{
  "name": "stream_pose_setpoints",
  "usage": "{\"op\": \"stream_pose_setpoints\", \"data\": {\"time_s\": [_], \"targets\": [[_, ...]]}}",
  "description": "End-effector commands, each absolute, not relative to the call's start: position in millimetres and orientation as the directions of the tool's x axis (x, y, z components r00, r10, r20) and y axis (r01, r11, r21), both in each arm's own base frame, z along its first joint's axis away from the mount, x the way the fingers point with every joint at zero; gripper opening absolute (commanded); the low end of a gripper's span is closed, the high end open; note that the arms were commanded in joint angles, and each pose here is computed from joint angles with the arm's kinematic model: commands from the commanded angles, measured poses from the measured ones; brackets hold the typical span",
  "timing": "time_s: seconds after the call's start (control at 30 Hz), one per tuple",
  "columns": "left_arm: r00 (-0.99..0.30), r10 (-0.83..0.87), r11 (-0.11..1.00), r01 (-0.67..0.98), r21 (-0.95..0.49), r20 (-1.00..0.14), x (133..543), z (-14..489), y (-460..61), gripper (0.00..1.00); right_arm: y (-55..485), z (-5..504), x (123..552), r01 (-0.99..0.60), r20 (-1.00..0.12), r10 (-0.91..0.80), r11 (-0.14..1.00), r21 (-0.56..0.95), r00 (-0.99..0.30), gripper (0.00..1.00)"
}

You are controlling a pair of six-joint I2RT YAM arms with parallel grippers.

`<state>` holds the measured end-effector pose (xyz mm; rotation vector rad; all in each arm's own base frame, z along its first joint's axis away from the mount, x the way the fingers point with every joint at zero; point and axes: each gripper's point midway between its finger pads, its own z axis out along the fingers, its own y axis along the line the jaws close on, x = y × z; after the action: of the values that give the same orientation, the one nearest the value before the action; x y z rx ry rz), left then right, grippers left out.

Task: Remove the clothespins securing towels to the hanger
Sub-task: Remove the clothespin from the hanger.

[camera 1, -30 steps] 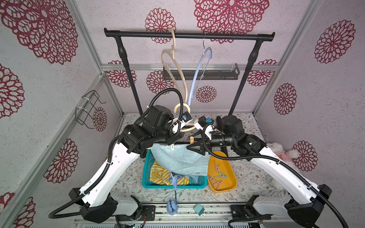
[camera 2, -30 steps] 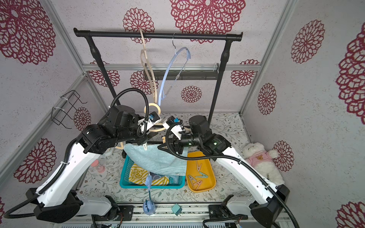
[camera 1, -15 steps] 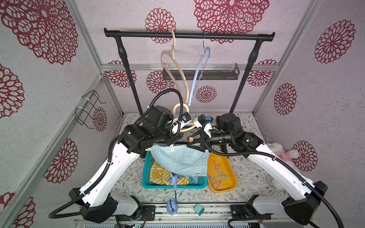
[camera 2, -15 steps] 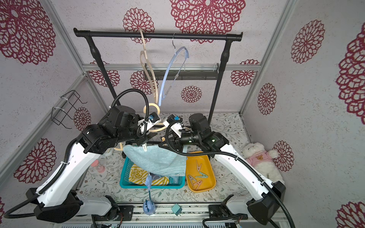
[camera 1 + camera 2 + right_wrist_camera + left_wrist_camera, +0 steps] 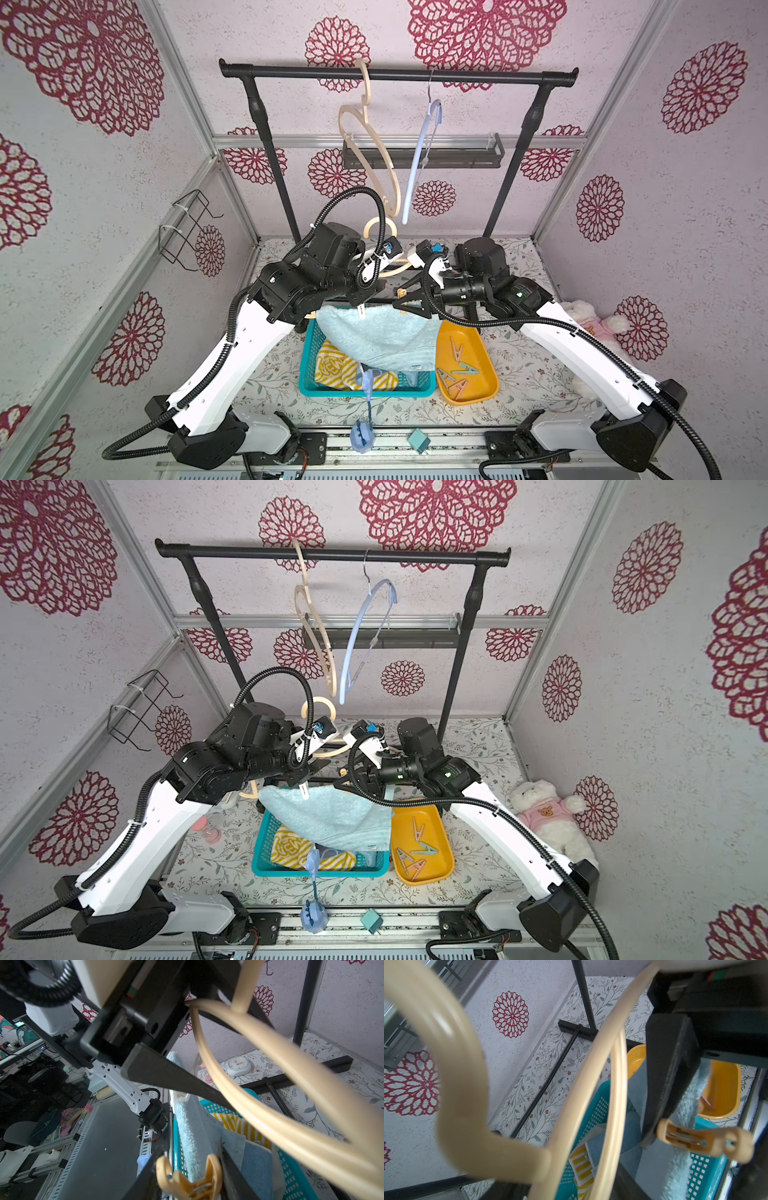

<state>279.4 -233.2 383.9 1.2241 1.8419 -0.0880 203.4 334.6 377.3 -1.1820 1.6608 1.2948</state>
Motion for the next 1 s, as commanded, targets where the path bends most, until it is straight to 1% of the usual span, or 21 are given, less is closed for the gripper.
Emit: {"op": "stream_pose_setpoints", "data": {"time_s": [0.0, 0.07, 0.23, 0.43, 0.6, 0.77, 0.97], "targets": [[-0.032, 0.682, 0.476, 0.777, 0.411, -0.730, 271.7, 400.8, -241.8, 0.00, 331.7, 404.7, 194.6, -0.952, -0.934, -0.189, 0.021, 0.305, -0.304, 0.40], [-0.034, 0.685, 0.476, 0.777, 0.412, -0.728, 272.3, 399.7, -241.8, 0.00, 332.2, 403.7, 195.6, -0.951, -0.933, -0.190, 0.023, 0.307, -0.306, 0.38], [-0.036, 0.689, 0.475, 0.777, 0.413, -0.724, 272.4, 398.0, -241.5, 0.00, 332.6, 403.1, 196.6, -0.951, -0.932, -0.190, 0.024, 0.308, -0.307, 0.26], [-0.036, 0.691, 0.476, 0.775, 0.416, -0.722, 272.4, 398.1, -241.4, 0.00, 332.9, 403.0, 197.8, -0.951, -0.933, -0.190, 0.029, 0.306, -0.306, 0.17], [-0.038, 0.693, 0.474, 0.777, 0.415, -0.720, 272.1, 396.5, -241.7, 0.00, 332.4, 405.1, 198.5, -0.953, -0.935, -0.184, 0.035, 0.302, -0.304, 0.00], [-0.041, 0.697, 0.472, 0.778, 0.415, -0.716, 272.2, 394.9, -241.7, 0.00, 329.4, 412.6, 201.0, -0.956, -0.944, -0.157, 0.065, 0.284, -0.291, 0.00], [-0.054, 0.711, 0.463, 0.786, 0.410, -0.701, 271.8, 385.4, -242.6, 0.00, 320.6, 427.7, 209.6, -0.960, -0.964, -0.098, 0.160, 0.231, -0.249, 0.00]]}}
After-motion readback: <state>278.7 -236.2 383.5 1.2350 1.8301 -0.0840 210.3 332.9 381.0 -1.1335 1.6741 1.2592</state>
